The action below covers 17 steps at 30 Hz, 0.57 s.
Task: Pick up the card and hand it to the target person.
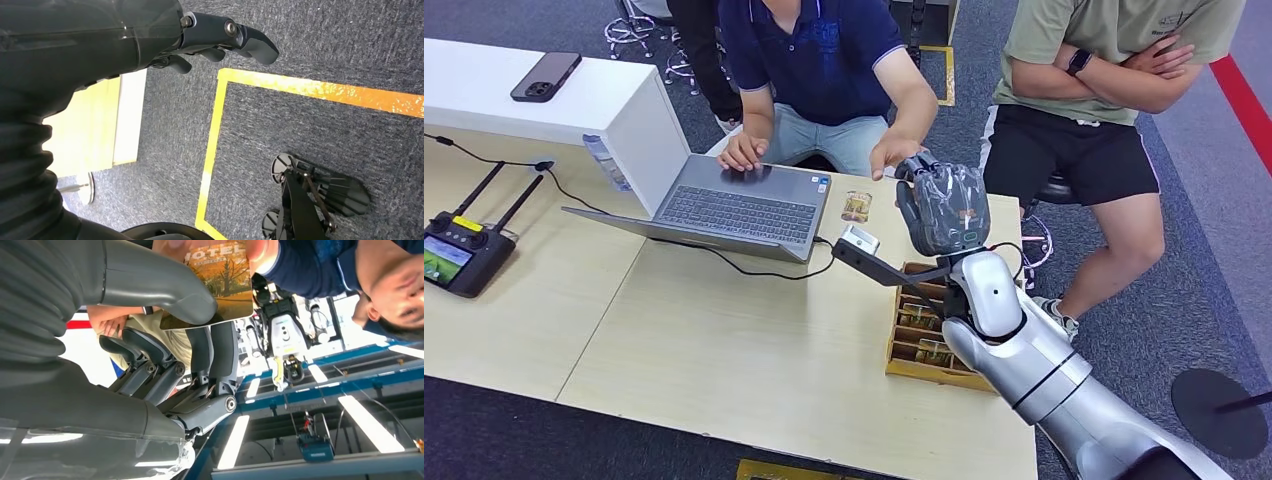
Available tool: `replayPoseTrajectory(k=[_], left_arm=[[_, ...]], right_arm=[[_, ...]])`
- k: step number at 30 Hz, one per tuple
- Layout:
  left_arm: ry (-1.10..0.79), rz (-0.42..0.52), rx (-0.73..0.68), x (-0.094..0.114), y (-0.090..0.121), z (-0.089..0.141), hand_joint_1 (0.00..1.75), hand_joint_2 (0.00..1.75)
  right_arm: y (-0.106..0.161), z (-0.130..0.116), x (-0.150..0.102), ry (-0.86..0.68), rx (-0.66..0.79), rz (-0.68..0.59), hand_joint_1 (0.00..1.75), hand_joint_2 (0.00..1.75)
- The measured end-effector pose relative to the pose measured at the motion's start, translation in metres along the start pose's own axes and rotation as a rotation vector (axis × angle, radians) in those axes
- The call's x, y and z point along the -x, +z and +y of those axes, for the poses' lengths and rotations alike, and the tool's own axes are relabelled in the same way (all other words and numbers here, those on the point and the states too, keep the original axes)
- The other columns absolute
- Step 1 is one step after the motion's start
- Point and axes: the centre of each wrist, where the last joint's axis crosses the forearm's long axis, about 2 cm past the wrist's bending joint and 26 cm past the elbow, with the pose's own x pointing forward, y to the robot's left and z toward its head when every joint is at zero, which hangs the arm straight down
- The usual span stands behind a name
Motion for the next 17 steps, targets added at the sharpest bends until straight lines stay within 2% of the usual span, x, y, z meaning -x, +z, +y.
replayPoseTrajectory(k=[2, 6, 10, 13, 17], left_arm=[[-0.004, -0.006, 0.004, 0.000, 0.000, 0.000, 0.00, 1.75], [-0.018, -0.015, 0.001, 0.000, 0.000, 0.000, 0.00, 1.75], [-0.014, -0.029, -0.021, 0.000, 0.000, 0.000, 0.00, 0.00], [-0.012, -0.036, -0.023, 0.000, 0.000, 0.001, 0.00, 0.00], [0.000, -0.030, -0.023, 0.001, 0.000, 0.001, 0.00, 0.00]], right_arm=[[0.000, 0.004, 0.000, 0.006, -0.014, 0.003, 0.00, 1.75], [0.001, 0.010, 0.000, 0.014, -0.041, 0.012, 0.00, 1.75], [0.003, 0.014, 0.003, -0.002, -0.054, 0.036, 0.00, 1.75], [0.004, 0.015, 0.005, -0.056, -0.061, 0.067, 0.00, 1.75], [0.009, 0.017, 0.011, -0.219, -0.083, 0.149, 0.00, 1.75]])
